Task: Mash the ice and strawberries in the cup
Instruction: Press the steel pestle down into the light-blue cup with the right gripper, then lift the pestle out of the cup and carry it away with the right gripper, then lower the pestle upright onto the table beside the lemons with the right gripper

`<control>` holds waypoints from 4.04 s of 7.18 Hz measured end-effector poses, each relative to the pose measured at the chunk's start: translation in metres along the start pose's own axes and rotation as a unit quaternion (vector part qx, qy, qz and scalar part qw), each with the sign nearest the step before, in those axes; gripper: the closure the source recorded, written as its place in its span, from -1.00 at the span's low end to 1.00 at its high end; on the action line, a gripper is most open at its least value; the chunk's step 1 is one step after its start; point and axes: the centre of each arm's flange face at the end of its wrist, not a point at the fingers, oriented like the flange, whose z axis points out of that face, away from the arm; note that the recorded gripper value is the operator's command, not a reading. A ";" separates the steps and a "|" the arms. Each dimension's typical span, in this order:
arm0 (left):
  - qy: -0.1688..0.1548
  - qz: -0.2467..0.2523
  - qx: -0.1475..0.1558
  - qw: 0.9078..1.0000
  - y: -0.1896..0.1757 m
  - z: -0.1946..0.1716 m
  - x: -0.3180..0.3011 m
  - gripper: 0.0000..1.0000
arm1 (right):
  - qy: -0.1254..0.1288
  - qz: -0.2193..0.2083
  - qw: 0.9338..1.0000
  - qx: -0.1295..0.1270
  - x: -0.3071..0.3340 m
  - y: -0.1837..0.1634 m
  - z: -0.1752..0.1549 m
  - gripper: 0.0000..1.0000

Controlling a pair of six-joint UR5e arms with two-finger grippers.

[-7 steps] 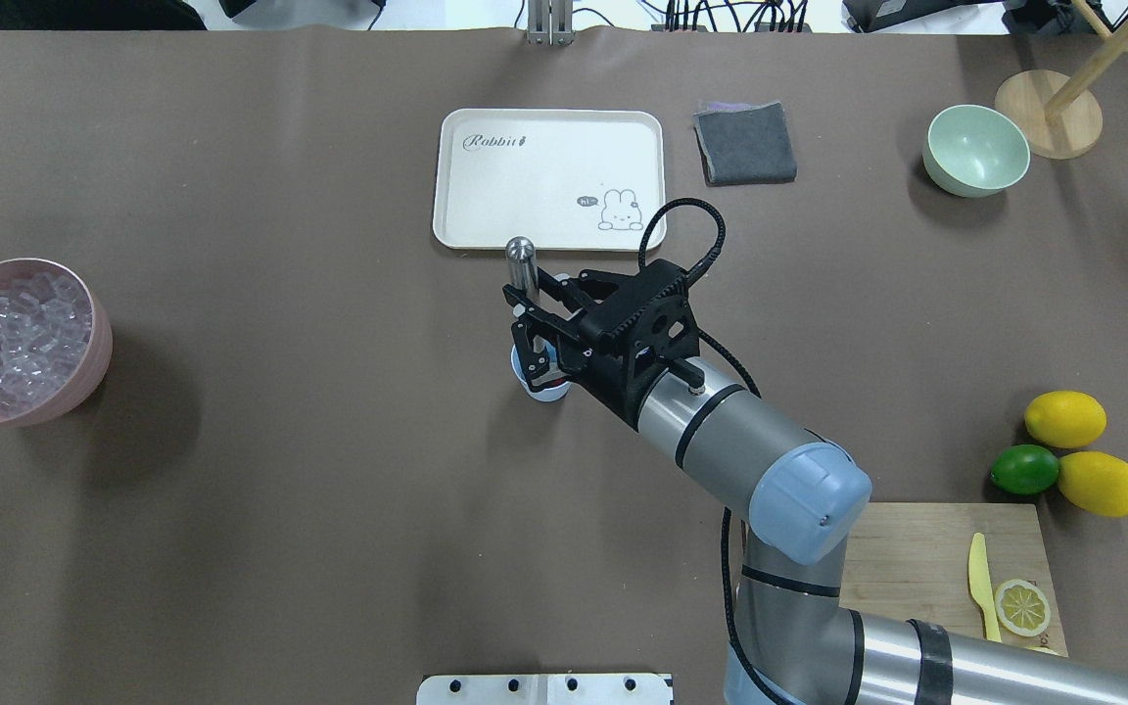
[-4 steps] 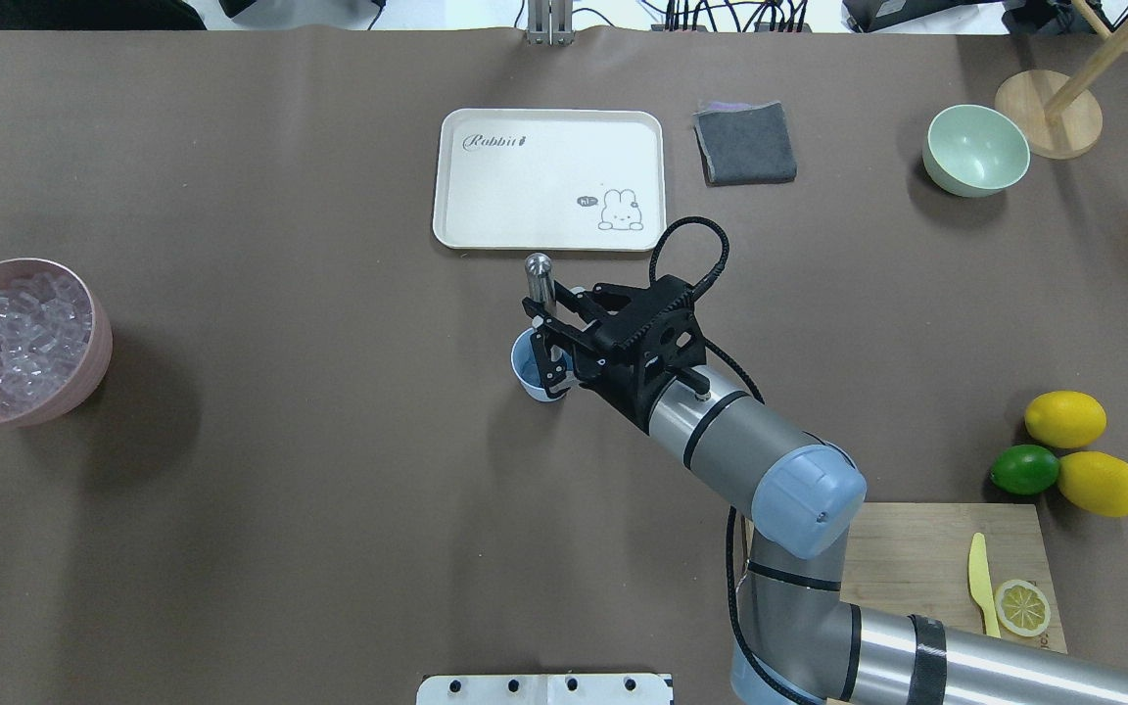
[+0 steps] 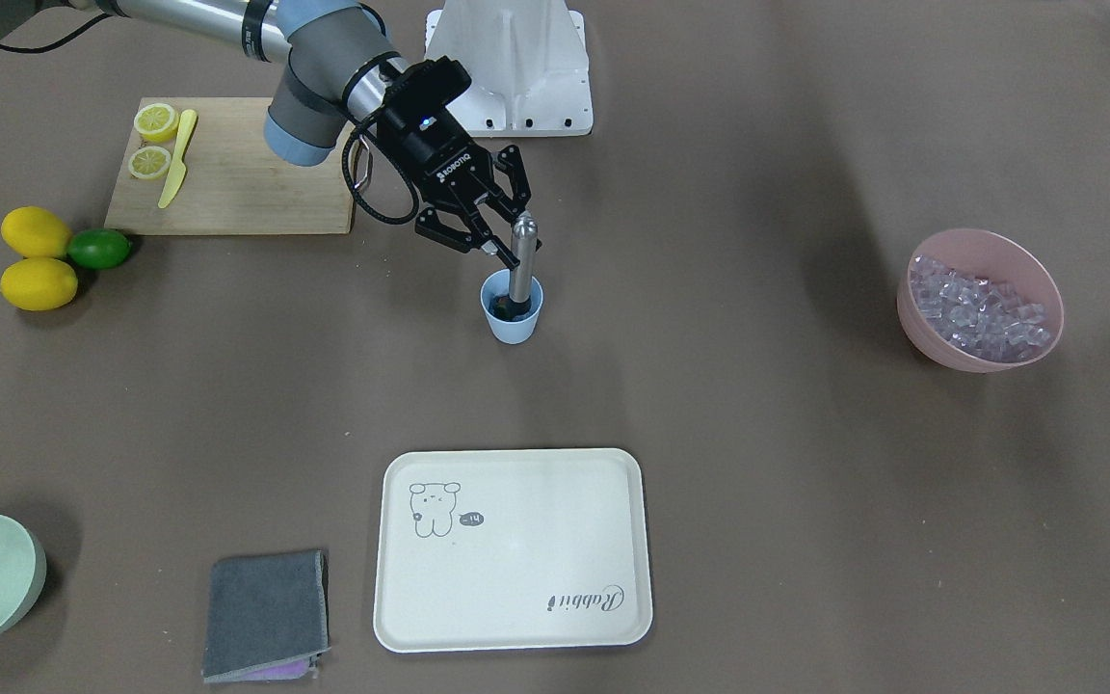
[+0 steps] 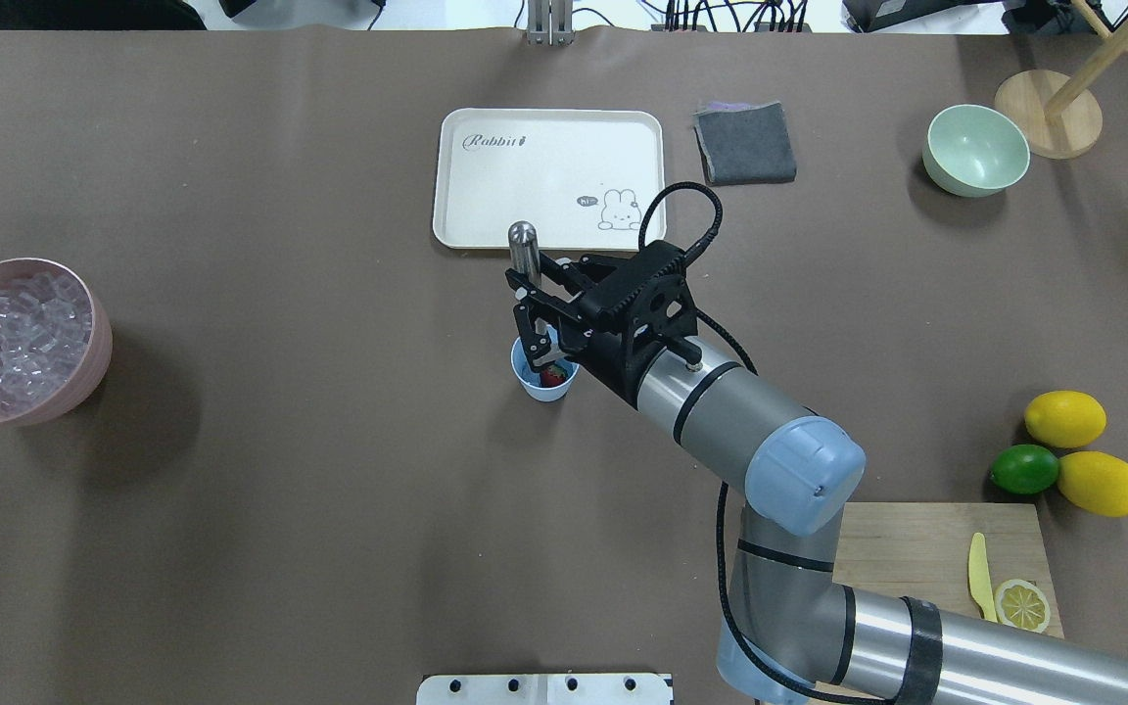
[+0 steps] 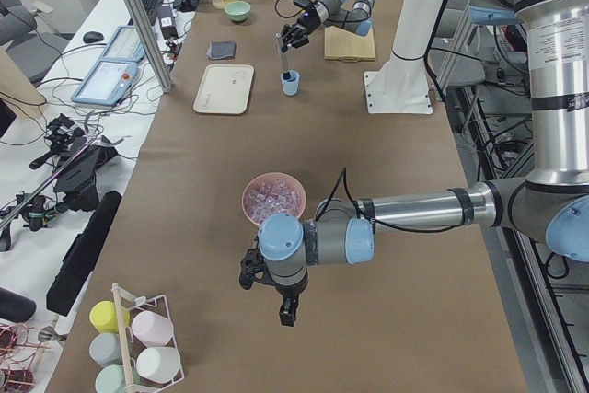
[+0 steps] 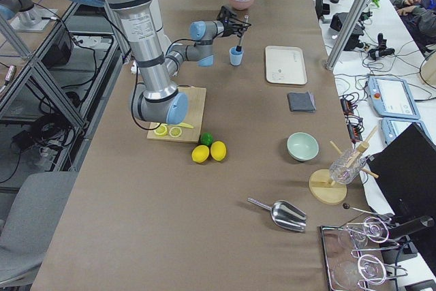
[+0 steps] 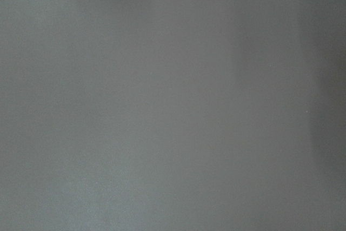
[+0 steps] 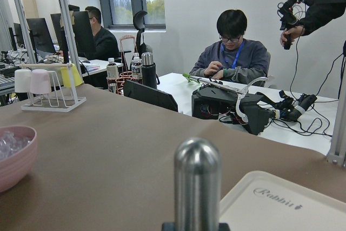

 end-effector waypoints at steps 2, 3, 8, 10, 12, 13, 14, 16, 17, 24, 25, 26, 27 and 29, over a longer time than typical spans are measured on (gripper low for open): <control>0.000 -0.001 -0.001 1.000 0.001 0.001 -0.001 -1.00 | -0.003 0.036 0.998 -0.044 -0.006 -0.042 -0.013 1.00; 0.000 -0.001 -0.002 1.000 0.001 0.002 -0.001 -1.00 | -0.002 0.071 0.995 -0.071 -0.006 -0.059 -0.020 1.00; 0.031 -0.056 0.016 0.998 -0.010 -0.013 0.016 -1.00 | 0.076 0.181 0.930 -0.310 0.075 -0.165 -0.103 1.00; 0.078 -0.120 0.042 0.989 -0.019 -0.045 0.051 -1.00 | 0.121 0.229 0.885 -0.386 0.123 -0.171 -0.117 1.00; 0.085 -0.130 0.045 0.987 -0.020 -0.049 0.058 -1.00 | 0.195 0.261 0.822 -0.466 0.152 -0.143 -0.113 1.00; 0.085 -0.130 0.045 0.987 -0.020 -0.049 0.059 -1.00 | 0.220 0.277 0.788 -0.504 0.169 -0.121 -0.100 1.00; 0.085 -0.129 0.045 0.987 -0.020 -0.049 0.059 -1.00 | 0.231 0.290 0.758 -0.536 0.187 -0.099 -0.086 1.00; 0.085 -0.126 0.046 0.987 -0.017 -0.047 0.059 -1.00 | 0.234 0.286 0.726 -0.581 0.233 -0.063 -0.072 1.00; 0.085 -0.121 0.051 0.988 -0.010 -0.045 0.059 -1.00 | 0.230 0.271 0.716 -0.601 0.265 -0.046 -0.067 1.00; 0.079 -0.104 0.070 0.989 -0.002 -0.047 0.061 -1.00 | 0.219 0.263 0.690 -0.637 0.396 0.089 -0.044 1.00; 0.078 -0.104 0.071 0.989 -0.002 -0.047 0.061 -1.00 | 0.223 0.268 0.690 -0.634 0.408 0.096 -0.043 1.00; 0.078 -0.104 0.071 0.989 -0.002 -0.048 0.061 -1.00 | 0.227 0.270 0.690 -0.631 0.418 0.102 -0.043 1.00; 0.078 -0.104 0.071 0.989 -0.002 -0.048 0.061 -1.00 | 0.230 0.272 0.690 -0.630 0.424 0.105 -0.043 1.00; 0.078 -0.104 0.071 0.989 -0.002 -0.048 0.061 -1.00 | 0.236 0.277 0.689 -0.627 0.425 0.105 -0.040 1.00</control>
